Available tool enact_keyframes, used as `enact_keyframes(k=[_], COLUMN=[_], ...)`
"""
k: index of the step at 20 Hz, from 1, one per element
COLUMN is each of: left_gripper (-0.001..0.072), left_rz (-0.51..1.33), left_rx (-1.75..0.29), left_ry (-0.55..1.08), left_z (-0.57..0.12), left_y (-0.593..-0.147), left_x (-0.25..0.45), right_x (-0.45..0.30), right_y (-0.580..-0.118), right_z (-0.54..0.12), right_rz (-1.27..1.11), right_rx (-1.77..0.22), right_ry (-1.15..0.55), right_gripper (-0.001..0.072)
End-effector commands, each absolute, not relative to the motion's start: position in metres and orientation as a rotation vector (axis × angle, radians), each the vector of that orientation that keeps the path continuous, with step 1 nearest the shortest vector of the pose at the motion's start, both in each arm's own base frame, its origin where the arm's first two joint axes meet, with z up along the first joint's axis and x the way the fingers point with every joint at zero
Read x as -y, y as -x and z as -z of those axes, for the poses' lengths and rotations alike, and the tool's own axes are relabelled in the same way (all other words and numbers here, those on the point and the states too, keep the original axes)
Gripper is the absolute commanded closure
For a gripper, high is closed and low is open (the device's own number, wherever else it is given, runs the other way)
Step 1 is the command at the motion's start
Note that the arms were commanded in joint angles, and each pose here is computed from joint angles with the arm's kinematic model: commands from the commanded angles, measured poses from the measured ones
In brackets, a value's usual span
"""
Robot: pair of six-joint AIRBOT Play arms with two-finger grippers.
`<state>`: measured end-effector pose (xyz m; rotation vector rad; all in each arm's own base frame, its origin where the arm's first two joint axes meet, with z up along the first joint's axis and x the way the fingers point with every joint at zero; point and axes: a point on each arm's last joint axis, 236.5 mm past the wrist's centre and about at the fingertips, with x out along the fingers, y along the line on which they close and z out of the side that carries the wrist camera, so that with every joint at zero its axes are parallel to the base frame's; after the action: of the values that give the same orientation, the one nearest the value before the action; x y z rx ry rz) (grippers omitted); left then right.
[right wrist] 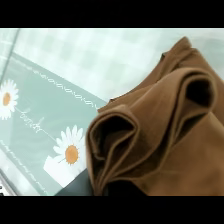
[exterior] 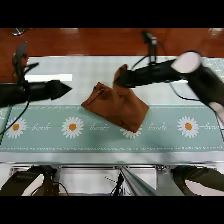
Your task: Fold the shirts.
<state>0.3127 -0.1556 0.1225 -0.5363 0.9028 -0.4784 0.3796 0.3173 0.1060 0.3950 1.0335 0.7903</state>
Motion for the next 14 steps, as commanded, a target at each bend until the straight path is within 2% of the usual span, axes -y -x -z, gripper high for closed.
enact_keyframes(k=[1,7,8,9,10,14], left_gripper=[0.0687,0.0687,0.0687,0.0687,0.0687,0.0687], left_rz=[0.444,0.412,0.408,0.402,0.396,0.388], left_rx=[-0.884,-0.96,-0.96,-0.953,-0.942,-0.927], left_ry=[0.577,0.62,0.621,0.624,0.626,0.629], left_z=[-0.101,-0.063,-0.061,-0.061,-0.062,-0.063], left_y=[-0.264,-0.245,-0.247,-0.25,-0.253,-0.257], left_x=[0.147,0.146,0.146,0.145,0.144,0.142], right_x=[-0.38,-0.411,-0.414,-0.415,-0.415,-0.348], right_y=[-0.405,-0.419,-0.416,-0.409,-0.399,-0.391], right_z=[-0.038,-0.011,-0.011,-0.012,-0.015,-0.052], right_rz=[-0.819,-0.835,-0.845,-0.863,-0.91,-0.957], right_rx=[-1.15,-1.249,-1.266,-1.287,-1.305,-1.365], right_ry=[-0.404,-0.567,-0.584,-0.588,-0.561,-0.476], right_gripper=[0.0674,0.067,0.052,0.0187,0.0087,0.0089])
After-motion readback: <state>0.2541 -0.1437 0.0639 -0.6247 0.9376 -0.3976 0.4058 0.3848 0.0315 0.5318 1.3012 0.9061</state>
